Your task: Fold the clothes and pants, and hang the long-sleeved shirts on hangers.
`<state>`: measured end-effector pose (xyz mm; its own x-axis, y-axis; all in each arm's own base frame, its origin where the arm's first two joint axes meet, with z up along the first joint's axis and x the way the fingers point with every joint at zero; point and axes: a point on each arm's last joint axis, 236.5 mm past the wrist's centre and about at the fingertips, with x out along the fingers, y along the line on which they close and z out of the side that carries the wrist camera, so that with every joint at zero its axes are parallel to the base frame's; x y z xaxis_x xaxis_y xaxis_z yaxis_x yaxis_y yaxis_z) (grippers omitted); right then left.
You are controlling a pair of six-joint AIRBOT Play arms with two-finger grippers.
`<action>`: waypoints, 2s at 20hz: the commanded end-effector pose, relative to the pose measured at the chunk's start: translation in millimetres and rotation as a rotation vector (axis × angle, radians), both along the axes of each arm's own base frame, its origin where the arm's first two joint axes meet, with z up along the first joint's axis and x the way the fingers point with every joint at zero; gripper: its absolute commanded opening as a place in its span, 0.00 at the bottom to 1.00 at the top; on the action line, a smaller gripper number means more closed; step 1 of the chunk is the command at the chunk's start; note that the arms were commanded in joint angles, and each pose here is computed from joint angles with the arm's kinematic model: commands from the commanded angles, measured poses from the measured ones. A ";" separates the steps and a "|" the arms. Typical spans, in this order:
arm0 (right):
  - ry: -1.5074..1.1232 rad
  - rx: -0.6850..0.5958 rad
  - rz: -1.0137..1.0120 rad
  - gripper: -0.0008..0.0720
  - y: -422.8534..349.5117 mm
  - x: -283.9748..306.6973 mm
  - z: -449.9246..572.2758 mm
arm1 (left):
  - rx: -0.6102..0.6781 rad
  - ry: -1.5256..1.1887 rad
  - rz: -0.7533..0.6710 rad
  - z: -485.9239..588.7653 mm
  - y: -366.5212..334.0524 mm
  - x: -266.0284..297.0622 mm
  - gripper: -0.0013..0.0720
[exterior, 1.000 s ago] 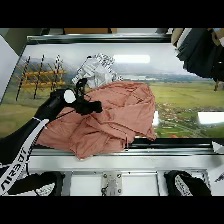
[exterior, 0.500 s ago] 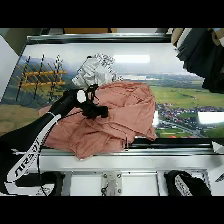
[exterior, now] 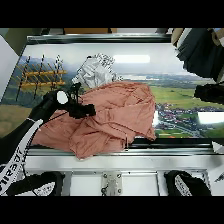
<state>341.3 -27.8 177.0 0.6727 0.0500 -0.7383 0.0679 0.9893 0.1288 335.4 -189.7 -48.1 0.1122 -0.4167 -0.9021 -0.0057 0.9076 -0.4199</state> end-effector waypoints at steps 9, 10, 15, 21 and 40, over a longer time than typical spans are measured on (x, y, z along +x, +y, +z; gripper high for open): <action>0.241 0.057 0.001 0.04 7.4 -31.2 -99.7 | -0.189 -0.051 -0.083 22.8 -57.4 21.1 0.03; 0.318 0.076 0.000 0.24 10.6 -44.4 -130.2 | -0.171 -0.088 -0.094 33.1 -50.8 27.2 0.03; 0.601 0.213 0.151 0.77 70.9 -116.8 -239.5 | -0.130 -0.159 -0.124 54.5 -41.4 35.8 0.03; 0.662 -0.005 0.220 0.72 107.1 -140.6 -260.8 | -0.129 -0.159 -0.124 54.0 -41.1 36.0 0.03; 0.502 -0.092 -0.165 0.69 99.2 -89.3 -297.2 | -0.130 -0.159 -0.124 54.2 -41.3 36.0 0.03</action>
<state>248.8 75.6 -115.9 0.2251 -0.0832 -0.9708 0.2322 0.9722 -0.0295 371.4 -231.3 5.5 0.1898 -0.5469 -0.8154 0.1777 0.8359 -0.5193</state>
